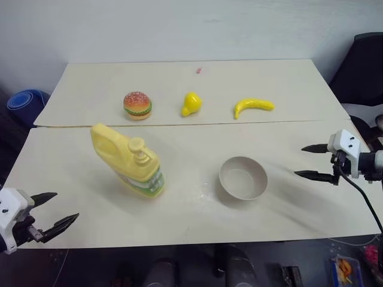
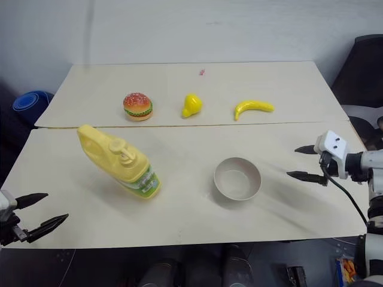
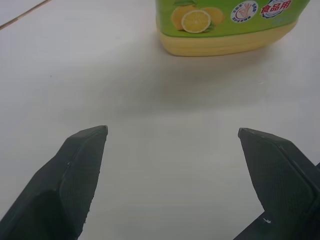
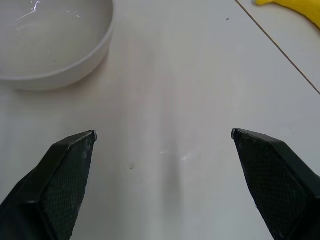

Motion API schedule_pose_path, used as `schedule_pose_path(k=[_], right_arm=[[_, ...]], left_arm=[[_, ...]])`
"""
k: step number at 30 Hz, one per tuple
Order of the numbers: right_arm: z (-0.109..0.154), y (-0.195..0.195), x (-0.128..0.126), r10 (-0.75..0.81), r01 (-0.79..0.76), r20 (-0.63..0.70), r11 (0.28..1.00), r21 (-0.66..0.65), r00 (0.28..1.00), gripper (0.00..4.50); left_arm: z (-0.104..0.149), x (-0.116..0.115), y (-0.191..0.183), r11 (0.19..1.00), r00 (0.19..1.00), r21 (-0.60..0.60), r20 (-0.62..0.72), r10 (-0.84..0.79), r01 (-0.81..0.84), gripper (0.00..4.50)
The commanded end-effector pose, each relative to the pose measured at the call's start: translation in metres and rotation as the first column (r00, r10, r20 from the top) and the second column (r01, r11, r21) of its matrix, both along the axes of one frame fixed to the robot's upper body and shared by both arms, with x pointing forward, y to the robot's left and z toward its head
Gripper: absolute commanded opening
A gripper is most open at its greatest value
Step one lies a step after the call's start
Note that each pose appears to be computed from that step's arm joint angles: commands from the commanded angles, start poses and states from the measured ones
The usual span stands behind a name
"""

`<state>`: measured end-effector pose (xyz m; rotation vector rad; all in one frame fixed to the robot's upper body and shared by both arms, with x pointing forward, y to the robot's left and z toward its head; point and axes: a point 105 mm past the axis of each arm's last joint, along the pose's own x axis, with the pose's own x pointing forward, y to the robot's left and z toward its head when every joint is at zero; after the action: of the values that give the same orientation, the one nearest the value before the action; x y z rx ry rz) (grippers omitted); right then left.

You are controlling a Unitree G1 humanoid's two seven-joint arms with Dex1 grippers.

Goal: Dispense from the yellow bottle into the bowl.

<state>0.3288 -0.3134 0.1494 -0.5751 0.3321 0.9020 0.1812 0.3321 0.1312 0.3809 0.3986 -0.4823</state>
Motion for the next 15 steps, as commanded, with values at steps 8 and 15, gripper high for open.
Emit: schedule_pose_path(k=[8, 15], right_arm=[[0.015, 0.001, 0.003, -0.02, 0.02, 0.056, 1.0, 0.006, 0.998, 4.5], [0.026, 0.015, -0.002, 0.016, -0.019, 0.065, 0.998, 0.052, 0.998, 4.5]], left_arm=[[0.006, 0.005, 0.0, 1.0, 1.0, 0.013, 0.025, 0.009, -0.009, 4.47], [0.023, 0.007, -0.011, 0.998, 0.998, -0.046, 0.038, -0.042, 0.044, 4.47]])
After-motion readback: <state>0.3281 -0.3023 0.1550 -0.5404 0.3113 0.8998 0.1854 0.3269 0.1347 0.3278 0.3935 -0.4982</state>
